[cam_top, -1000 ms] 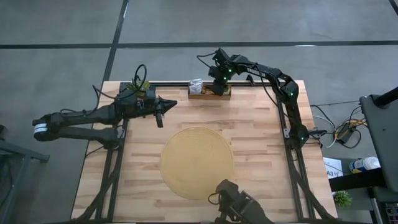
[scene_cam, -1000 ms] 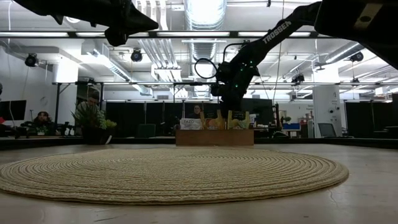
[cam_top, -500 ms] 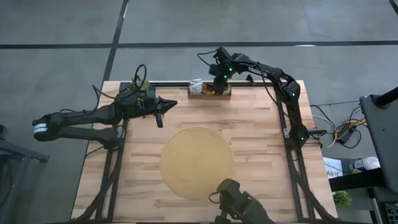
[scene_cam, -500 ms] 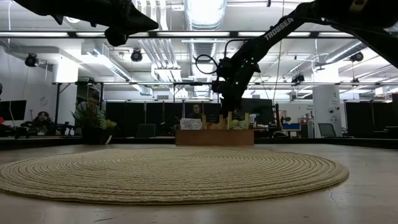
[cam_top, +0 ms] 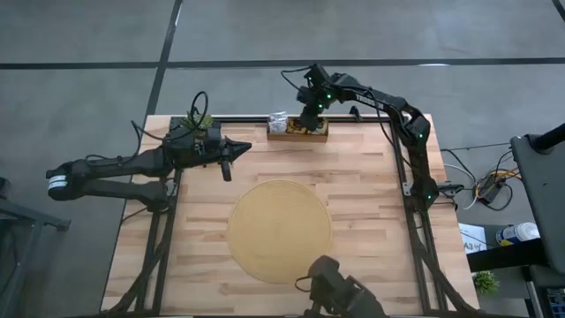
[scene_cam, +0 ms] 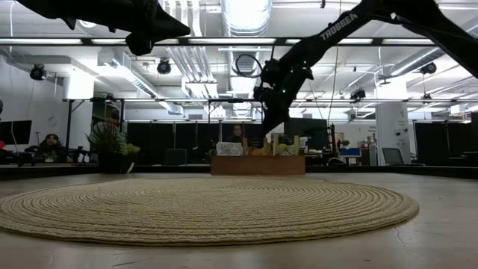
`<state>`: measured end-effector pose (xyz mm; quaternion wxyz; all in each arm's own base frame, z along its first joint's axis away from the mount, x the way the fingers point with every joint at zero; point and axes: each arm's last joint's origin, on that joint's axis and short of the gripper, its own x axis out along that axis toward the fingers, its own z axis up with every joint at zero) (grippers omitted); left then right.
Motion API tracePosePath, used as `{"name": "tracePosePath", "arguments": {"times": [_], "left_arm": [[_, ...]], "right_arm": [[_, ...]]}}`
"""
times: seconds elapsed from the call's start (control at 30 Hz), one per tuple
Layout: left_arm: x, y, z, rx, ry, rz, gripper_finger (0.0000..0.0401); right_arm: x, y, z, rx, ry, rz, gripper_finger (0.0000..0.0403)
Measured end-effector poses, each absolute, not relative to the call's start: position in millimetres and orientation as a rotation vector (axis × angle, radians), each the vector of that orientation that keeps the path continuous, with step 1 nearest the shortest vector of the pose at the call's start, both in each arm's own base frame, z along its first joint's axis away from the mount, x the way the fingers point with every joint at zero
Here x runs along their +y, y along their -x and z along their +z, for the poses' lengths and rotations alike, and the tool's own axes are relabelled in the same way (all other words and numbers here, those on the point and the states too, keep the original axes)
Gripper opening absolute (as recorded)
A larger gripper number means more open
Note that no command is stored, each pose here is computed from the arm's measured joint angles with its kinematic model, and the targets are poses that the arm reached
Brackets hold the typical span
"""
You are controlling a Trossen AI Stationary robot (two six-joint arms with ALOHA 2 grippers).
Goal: Pick & Place Tea
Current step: Adjust the red tea bags in the middle section of the wooden organizer
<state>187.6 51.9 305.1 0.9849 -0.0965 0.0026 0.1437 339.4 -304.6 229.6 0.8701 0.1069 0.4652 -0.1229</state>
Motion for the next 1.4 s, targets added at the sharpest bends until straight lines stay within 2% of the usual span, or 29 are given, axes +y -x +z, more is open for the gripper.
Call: {"name": "tracePosePath", "arguments": {"times": [0.17, 0.5, 1.17, 1.4], "left_arm": [[52, -188, 305, 0.005, 0.194, 0.289, 0.0], [52, -188, 305, 0.006, 0.19, 0.289, 0.0], [52, -188, 305, 0.006, 0.19, 0.289, 0.0], [52, -188, 305, 0.006, 0.193, 0.289, 0.0]], "right_arm": [[-294, -343, 238, 0.936, -0.268, -0.191, 0.0008], [-285, -351, 232, 0.932, -0.304, -0.11, 0.0008], [-287, -356, 210, 0.976, -0.324, -0.105, 0.0008], [-284, -349, 234, 0.942, -0.309, -0.118, 0.0008]]}}
